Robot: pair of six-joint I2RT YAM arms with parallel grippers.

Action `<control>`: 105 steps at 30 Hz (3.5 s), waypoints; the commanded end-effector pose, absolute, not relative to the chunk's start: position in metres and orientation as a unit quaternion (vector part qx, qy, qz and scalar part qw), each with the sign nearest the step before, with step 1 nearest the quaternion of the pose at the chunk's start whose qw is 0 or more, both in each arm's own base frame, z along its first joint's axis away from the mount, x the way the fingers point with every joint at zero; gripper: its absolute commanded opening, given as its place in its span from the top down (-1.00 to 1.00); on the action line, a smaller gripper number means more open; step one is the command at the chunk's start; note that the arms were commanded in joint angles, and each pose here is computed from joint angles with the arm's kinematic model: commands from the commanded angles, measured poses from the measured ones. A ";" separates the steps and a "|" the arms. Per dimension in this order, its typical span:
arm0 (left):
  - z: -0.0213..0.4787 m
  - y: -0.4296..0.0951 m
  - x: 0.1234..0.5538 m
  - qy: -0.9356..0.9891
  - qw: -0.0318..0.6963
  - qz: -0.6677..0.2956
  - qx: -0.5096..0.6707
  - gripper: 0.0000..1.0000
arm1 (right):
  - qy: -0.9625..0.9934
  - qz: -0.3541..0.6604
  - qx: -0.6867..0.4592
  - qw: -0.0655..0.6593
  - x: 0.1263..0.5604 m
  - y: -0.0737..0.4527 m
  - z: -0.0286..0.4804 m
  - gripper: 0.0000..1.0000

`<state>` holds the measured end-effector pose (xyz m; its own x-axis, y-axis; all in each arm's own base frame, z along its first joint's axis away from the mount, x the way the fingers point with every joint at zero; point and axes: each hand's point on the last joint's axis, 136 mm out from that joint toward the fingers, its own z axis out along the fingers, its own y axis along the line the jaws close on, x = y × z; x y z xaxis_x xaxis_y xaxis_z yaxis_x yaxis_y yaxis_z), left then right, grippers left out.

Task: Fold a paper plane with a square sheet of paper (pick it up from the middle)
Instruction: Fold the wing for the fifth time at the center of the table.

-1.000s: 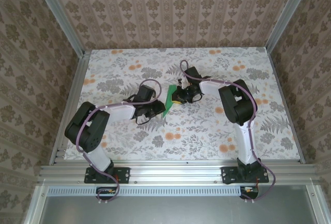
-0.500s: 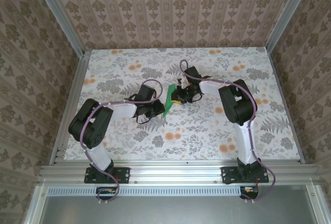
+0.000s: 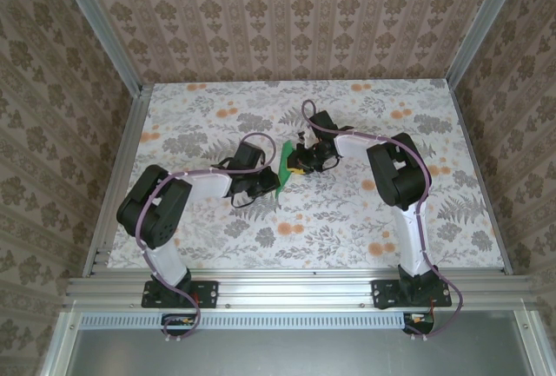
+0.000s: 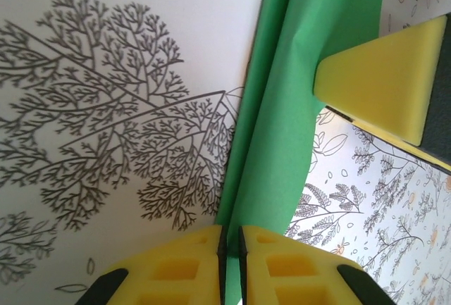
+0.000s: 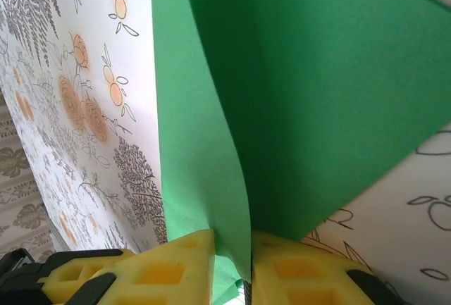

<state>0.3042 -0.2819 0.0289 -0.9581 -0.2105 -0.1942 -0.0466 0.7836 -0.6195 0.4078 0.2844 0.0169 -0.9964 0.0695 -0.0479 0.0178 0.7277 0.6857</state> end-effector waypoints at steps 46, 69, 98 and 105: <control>0.007 -0.271 0.291 0.987 0.105 -0.120 0.000 0.67 | 0.957 0.287 0.051 -0.003 0.394 0.257 -0.031 0.58; -0.009 -0.258 0.273 0.998 0.057 -0.021 0.023 0.60 | 0.938 0.337 0.074 0.030 0.418 0.266 0.010 0.56; -0.018 -0.266 0.270 0.999 0.036 -0.016 0.036 0.68 | 0.898 0.425 0.058 0.104 0.387 0.273 0.079 0.77; -0.019 -0.269 0.269 0.999 0.034 -0.024 0.035 0.70 | 0.891 0.441 0.060 0.093 0.394 0.290 0.072 0.80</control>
